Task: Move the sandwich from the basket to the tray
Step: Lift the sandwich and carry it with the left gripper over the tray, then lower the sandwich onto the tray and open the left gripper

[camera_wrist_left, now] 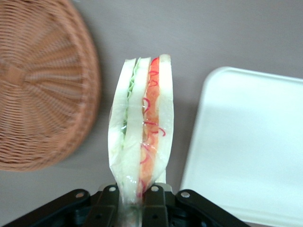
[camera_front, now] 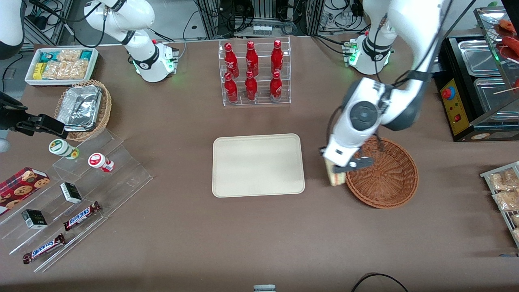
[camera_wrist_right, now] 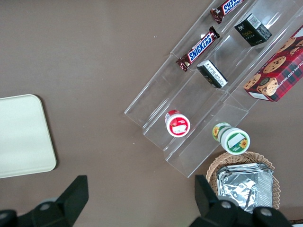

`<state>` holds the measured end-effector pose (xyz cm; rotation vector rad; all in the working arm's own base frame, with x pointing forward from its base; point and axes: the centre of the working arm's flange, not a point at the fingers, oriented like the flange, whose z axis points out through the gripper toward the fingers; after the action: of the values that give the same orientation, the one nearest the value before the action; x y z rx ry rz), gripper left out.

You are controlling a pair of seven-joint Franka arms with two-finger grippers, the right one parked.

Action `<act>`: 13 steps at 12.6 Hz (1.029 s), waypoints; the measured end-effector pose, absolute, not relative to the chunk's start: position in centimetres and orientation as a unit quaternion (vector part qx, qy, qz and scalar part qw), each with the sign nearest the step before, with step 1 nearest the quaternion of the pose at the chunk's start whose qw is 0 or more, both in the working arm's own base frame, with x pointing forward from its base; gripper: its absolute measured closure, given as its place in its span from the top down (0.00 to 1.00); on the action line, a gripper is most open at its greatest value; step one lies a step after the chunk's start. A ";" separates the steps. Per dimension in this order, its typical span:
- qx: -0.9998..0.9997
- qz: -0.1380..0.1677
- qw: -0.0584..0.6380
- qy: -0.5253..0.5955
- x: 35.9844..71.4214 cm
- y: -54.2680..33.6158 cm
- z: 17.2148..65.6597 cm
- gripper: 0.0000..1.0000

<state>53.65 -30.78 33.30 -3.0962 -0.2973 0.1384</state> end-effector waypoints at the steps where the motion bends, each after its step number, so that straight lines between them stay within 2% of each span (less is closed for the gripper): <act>1: -0.994 0.044 0.012 -0.095 53.4 -33.3 32.8 0.15; 5: -0.995 0.048 0.006 -0.089 52.7 -41.6 29.7 0.15; 13: -0.994 0.046 -0.009 -0.097 49.9 -52.2 26.0 0.15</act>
<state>49.89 -52.21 26.04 -3.1404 -0.3059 0.1457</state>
